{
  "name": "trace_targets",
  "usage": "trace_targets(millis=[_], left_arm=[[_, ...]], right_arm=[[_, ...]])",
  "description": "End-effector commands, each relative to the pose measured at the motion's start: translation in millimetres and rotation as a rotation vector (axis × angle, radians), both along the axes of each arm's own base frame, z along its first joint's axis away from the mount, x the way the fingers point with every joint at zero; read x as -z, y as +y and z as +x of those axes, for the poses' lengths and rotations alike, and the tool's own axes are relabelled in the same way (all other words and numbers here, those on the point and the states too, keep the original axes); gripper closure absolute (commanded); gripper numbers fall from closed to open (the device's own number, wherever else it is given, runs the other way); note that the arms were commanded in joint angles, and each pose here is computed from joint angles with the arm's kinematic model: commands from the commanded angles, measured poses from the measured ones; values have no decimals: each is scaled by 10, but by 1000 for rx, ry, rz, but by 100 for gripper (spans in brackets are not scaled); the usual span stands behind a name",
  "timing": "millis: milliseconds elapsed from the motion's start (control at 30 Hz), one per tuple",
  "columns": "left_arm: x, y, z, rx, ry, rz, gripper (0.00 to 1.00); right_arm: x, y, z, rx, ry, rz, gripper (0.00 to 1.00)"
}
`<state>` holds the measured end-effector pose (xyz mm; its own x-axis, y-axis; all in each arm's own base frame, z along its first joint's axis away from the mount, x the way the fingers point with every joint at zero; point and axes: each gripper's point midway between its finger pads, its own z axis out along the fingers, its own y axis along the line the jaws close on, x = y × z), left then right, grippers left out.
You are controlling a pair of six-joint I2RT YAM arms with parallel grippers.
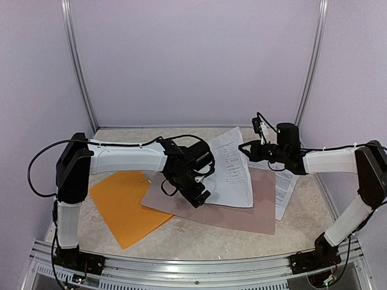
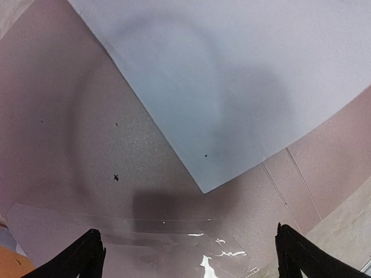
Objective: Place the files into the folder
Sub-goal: Insert the folder to form pockets on the folder.
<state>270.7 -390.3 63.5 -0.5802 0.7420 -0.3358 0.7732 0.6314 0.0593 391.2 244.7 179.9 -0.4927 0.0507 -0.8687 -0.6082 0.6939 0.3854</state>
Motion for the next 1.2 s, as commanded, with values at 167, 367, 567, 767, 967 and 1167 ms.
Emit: trace_targets(millis=[167, 367, 567, 767, 967, 1167], left_arm=[[271, 431, -41, -615, 14, 174, 1], [365, 601, -187, -657, -5, 264, 1], [493, 523, -270, -664, 23, 267, 1], [476, 369, -257, -659, 36, 201, 1], [578, 322, -232, -646, 35, 213, 1], [669, 282, -246, -646, 51, 209, 1]], right_arm=[[39, 39, -39, -10, 9, 40, 100], [52, 24, -56, -8, 8, 32, 100], [56, 31, -52, -9, 7, 39, 100], [43, 37, -61, -13, 7, 43, 100], [30, 38, -83, -16, 5, 46, 100], [1, 22, -109, -15, -2, 46, 100]])
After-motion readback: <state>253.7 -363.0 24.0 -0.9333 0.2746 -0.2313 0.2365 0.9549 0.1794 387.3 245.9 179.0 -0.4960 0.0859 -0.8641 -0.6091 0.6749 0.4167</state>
